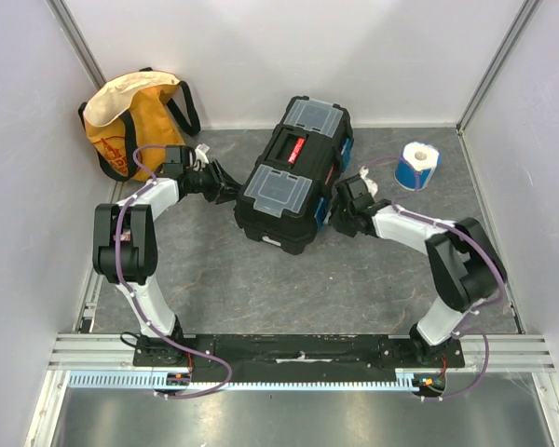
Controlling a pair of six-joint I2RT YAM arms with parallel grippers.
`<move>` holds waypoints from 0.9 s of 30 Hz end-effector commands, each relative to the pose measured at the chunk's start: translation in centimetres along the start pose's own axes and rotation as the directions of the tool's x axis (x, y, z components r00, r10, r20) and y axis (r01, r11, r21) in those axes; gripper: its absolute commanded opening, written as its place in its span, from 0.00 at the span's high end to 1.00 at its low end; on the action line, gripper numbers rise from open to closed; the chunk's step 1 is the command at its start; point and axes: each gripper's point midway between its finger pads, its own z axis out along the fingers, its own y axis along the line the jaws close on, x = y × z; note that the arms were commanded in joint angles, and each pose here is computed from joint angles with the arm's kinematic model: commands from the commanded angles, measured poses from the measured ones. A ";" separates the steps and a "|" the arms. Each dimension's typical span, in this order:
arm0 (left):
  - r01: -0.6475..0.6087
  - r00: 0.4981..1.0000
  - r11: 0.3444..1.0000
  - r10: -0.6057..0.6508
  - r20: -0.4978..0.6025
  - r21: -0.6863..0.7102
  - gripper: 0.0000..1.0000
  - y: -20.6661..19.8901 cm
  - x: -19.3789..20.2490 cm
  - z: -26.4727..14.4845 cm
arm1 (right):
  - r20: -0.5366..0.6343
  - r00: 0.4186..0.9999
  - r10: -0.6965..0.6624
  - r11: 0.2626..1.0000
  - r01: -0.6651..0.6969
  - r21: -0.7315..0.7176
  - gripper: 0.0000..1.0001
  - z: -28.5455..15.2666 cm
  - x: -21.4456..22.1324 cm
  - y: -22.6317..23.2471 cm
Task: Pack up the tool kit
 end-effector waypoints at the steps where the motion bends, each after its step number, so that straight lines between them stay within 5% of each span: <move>1: 0.087 0.972 0.996 -0.082 -0.219 0.013 0.58 -2.5 6.4 -1.2 | 0.260 0.962 0.087 0.995 -0.095 0.016 0.43 -4.9 -6.6 -0.6; 9: 0.051 0.978 0.998 -0.042 -0.204 0.038 0.56 -2.4 7.9 -2.3 | 0.347 0.935 0.073 0.997 -0.072 -0.015 0.27 -8.4 -9.5 -1.1; 20: -0.023 0.975 0.993 0.048 -0.216 0.115 0.50 -3.9 10.5 -3.4 | 0.114 0.990 -0.085 0.935 0.118 -0.334 0.21 -4.2 -7.1 7.0; 27: -0.055 0.995 0.997 0.050 -0.091 -0.057 0.47 -2.3 8.2 -4.1 | 0.192 0.978 -0.081 0.968 0.123 -0.219 0.20 -5.4 -9.9 5.3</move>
